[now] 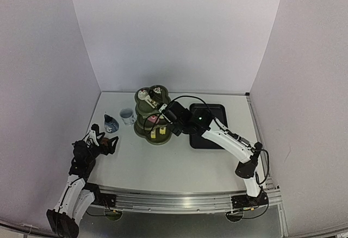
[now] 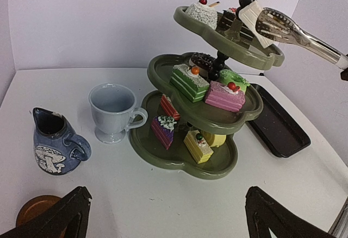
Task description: Serve the afternoon tea
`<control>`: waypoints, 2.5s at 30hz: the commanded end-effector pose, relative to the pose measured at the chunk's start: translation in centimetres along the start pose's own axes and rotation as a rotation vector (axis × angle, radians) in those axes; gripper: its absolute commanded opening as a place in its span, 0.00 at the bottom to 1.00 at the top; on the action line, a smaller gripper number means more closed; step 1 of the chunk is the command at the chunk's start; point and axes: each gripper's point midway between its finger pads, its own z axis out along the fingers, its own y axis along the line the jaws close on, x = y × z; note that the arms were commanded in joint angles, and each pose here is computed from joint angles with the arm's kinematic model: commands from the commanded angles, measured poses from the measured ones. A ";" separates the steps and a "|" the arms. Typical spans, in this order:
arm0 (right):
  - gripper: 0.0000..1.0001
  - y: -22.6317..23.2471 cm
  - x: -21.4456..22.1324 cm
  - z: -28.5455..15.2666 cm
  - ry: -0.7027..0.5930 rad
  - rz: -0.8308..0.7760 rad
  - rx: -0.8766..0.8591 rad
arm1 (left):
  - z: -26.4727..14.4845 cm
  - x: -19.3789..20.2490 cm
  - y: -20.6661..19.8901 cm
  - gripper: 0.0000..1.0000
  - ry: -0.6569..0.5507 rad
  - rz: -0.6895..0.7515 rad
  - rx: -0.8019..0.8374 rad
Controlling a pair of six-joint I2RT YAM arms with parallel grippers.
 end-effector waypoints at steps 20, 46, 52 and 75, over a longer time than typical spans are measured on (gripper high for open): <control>0.35 0.0 -0.5 0.0 -0.011 0.011 -0.002 | -0.2 -0.7 -0.3 1.00 -0.030 0.015 0.006; 0.34 -6.1 -7.1 -11.8 -0.411 0.372 -0.063 | -0.1 -0.6 -0.2 1.00 -0.028 0.018 0.001; 0.34 -12.1 -4.1 -12.4 -0.392 0.561 0.123 | 0.0 -0.7 -0.2 1.00 -0.026 0.018 0.003; 0.34 -11.1 24.7 13.4 0.385 0.930 0.140 | 0.6 0.5 0.7 1.00 0.071 0.032 -0.032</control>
